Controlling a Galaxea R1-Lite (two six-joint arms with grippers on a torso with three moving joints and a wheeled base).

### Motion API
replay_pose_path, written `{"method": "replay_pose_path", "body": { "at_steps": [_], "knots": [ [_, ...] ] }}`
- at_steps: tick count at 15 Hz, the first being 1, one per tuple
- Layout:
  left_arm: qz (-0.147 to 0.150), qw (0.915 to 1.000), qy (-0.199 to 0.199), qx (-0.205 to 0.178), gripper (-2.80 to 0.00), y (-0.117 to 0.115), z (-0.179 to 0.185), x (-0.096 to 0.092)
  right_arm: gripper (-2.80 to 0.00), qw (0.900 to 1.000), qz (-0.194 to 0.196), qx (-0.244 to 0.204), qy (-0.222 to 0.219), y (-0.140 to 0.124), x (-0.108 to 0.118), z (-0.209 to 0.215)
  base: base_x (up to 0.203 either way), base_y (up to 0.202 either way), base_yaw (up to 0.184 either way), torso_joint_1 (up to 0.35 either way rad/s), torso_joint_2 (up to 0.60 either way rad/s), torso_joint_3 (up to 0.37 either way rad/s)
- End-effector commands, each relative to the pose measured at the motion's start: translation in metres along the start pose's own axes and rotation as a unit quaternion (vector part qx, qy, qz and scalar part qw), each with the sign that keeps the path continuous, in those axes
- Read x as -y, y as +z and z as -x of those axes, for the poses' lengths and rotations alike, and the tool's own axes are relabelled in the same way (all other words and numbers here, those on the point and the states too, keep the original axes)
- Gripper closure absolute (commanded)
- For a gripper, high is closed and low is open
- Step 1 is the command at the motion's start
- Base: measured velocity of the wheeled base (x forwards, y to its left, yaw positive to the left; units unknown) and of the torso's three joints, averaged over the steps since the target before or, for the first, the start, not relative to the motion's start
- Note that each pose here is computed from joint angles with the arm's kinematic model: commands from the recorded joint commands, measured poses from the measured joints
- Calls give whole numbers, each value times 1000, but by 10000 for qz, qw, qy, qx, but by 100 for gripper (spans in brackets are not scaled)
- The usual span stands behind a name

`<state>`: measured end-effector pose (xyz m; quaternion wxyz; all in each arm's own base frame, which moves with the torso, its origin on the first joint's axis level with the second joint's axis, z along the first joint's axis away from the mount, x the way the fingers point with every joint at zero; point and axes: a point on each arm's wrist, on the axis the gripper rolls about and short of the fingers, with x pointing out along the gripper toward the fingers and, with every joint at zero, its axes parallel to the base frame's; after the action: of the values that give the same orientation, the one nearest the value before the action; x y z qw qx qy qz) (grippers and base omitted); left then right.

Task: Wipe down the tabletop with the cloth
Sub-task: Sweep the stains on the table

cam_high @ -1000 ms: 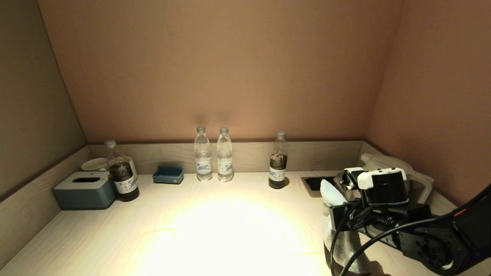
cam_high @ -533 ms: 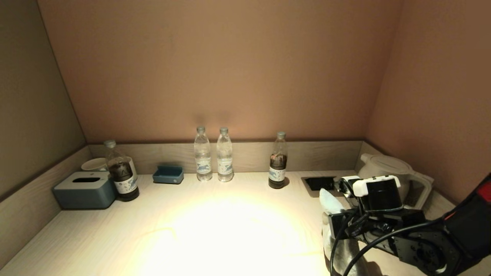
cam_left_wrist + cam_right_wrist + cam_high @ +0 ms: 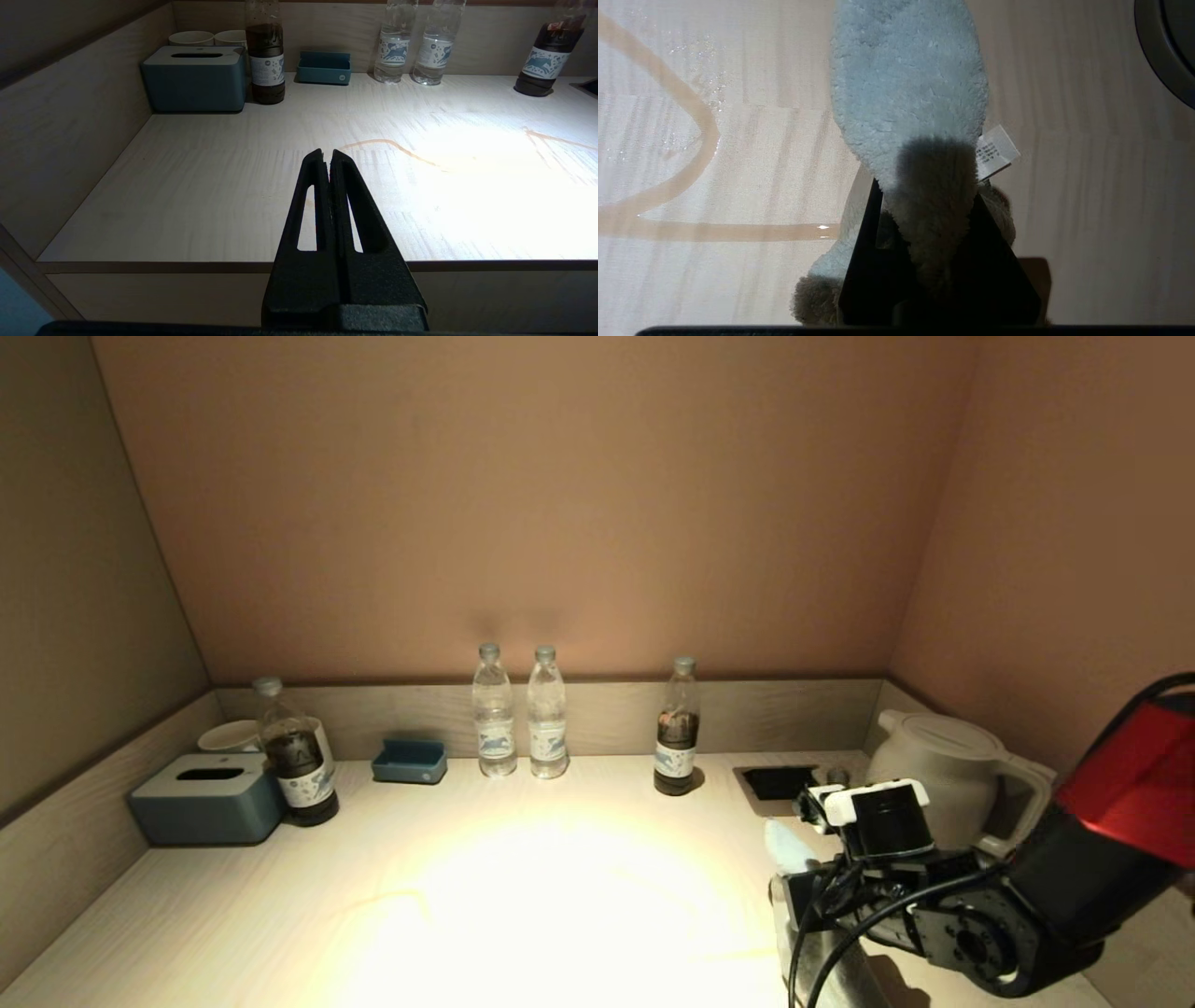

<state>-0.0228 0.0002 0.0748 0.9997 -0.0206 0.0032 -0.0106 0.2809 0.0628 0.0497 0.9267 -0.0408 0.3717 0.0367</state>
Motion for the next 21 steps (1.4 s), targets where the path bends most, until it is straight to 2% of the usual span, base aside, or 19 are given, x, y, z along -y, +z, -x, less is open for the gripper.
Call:
{"method": "replay_pose_path", "body": {
  "at_steps": [1,7,11,21],
  "knots": [
    [1,10000,-1,-1,0,0,0,0,0,9997,60,-247,11,-7,-4,-20,0,0,0,0,0,0],
    [8,10000,-1,-1,0,0,0,0,0,9986,222,-430,192,-14,-21,-33,0,0,0,0,0,0],
    [8,10000,-1,-1,0,0,0,0,0,9985,288,-360,288,-15,-28,-32,0,0,0,0,0,0],
    [8,10000,-1,-1,0,0,0,0,0,9929,721,-74,943,-8,-81,-29,0,0,0,0,0,0]
  ]
}}
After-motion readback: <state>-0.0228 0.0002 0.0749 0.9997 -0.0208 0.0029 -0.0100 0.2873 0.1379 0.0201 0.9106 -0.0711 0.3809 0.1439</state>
